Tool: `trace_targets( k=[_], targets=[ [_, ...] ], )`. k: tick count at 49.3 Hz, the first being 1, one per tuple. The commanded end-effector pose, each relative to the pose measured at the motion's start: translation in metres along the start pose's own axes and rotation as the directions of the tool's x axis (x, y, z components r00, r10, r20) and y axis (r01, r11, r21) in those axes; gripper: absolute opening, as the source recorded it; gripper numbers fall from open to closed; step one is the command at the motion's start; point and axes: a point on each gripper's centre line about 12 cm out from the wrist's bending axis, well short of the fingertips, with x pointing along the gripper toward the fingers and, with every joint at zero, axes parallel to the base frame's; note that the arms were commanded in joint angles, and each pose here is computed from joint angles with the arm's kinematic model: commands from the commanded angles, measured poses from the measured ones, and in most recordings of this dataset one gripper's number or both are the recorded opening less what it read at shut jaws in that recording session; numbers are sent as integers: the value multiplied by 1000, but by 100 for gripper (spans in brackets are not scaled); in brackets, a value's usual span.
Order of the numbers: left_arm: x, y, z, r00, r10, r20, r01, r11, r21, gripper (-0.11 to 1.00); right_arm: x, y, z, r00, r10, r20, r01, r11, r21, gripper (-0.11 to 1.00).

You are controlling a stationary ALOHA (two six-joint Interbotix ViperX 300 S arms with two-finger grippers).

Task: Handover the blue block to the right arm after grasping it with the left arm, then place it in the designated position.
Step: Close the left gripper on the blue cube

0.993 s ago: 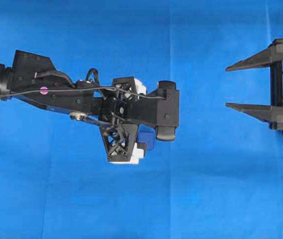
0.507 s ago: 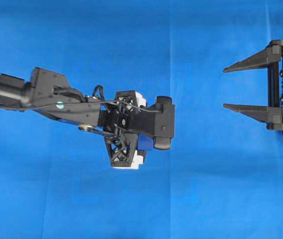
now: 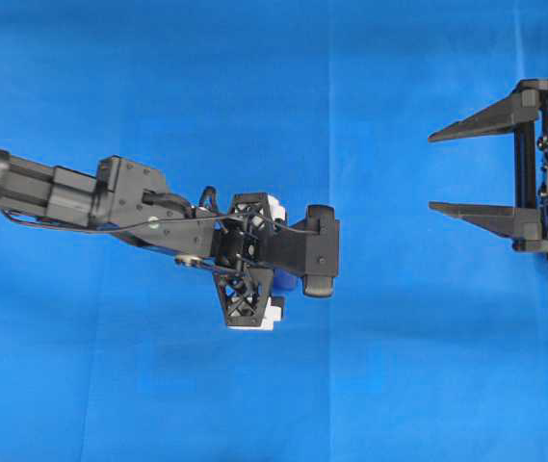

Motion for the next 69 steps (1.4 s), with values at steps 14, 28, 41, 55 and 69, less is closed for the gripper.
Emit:
trace_targets(
  k=[14,28,41,55,69],
  targets=[
    [-7,-1,9,999,-4,41,4,1000,7,92,2,0,8,1000,-2,21,2,1000,5,98],
    [-7,-3,9,999,-5,33,4,1000,21,54,2,0,7,1000,-2,20,2,1000,5,98],
    [-7,-2,8,999,-4,32,4,1000,10,48,3,0,6,1000,-2,15,2,1000,5,98],
    [-8,-2,10,999,-4,37,4,1000,10,49,4,0,5,1000,-2,9,2,1000,5,98],
    [-27,-4,20,999,-6,52,5,1000,13,49,4,0,5,1000,-1,9,1,1000,5,98]
  ],
)
